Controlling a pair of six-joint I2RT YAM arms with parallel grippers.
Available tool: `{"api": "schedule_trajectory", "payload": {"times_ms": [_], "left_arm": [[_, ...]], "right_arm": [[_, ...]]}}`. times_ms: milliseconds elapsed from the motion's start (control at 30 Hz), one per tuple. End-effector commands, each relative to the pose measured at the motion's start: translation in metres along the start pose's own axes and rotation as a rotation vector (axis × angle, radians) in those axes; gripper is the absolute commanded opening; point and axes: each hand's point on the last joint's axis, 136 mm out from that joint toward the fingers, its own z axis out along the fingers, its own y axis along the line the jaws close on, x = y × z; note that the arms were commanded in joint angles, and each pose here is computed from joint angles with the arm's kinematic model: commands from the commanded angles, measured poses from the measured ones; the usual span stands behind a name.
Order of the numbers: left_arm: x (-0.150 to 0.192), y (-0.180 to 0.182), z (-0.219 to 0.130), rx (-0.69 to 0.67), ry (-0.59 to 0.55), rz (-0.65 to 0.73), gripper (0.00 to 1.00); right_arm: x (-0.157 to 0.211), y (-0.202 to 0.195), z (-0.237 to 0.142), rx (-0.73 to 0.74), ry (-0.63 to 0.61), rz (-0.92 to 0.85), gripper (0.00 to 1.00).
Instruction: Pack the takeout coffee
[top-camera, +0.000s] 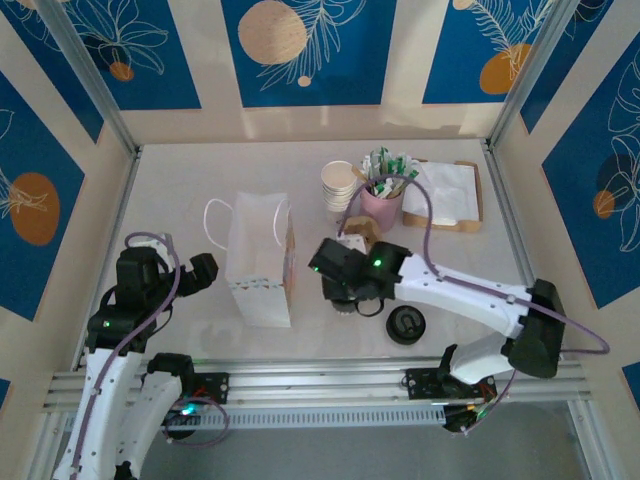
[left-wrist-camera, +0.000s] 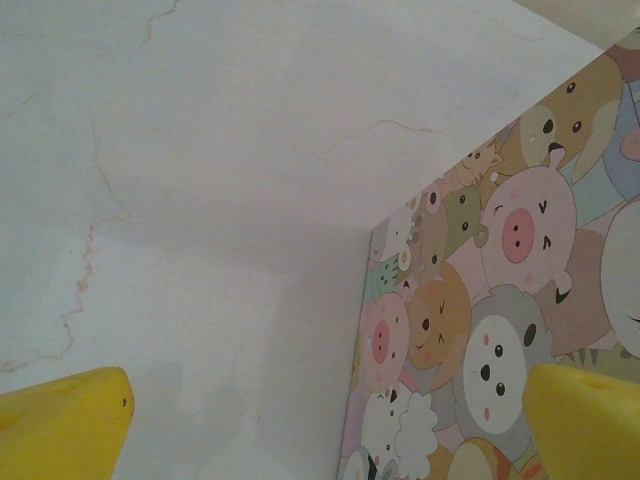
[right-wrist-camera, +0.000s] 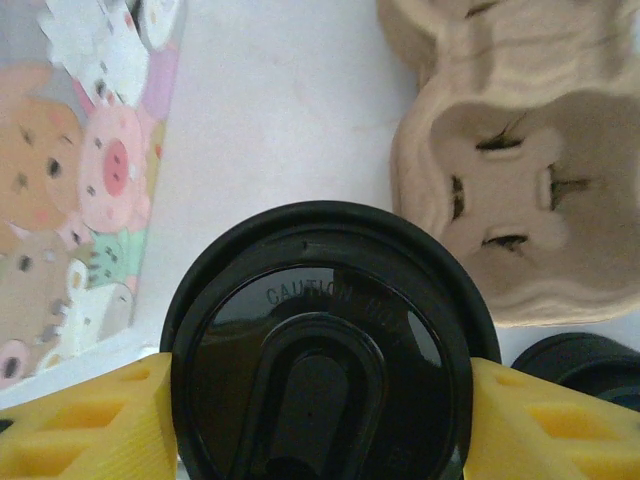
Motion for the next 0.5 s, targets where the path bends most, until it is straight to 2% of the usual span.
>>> {"api": "schedule_trajectory", "payload": {"times_ms": [0, 200, 467], "left_arm": [[-0.004, 0.001, 0.000, 0.004, -0.023, 0.003, 1.00], [-0.004, 0.001, 0.000, 0.004, -0.023, 0.003, 1.00], [-0.003, 0.002, 0.000, -0.005, -0.021, 0.003, 1.00]], "right_arm": [[-0.027, -0.035, -0.038, 0.032, -0.108, 0.026, 0.63], [-0.048, -0.092, -0.063, 0.090, -0.196, 0.144, 0.62], [-0.064, -0.101, -0.074, -0.044, -0.247, 0.223, 0.63]]}}
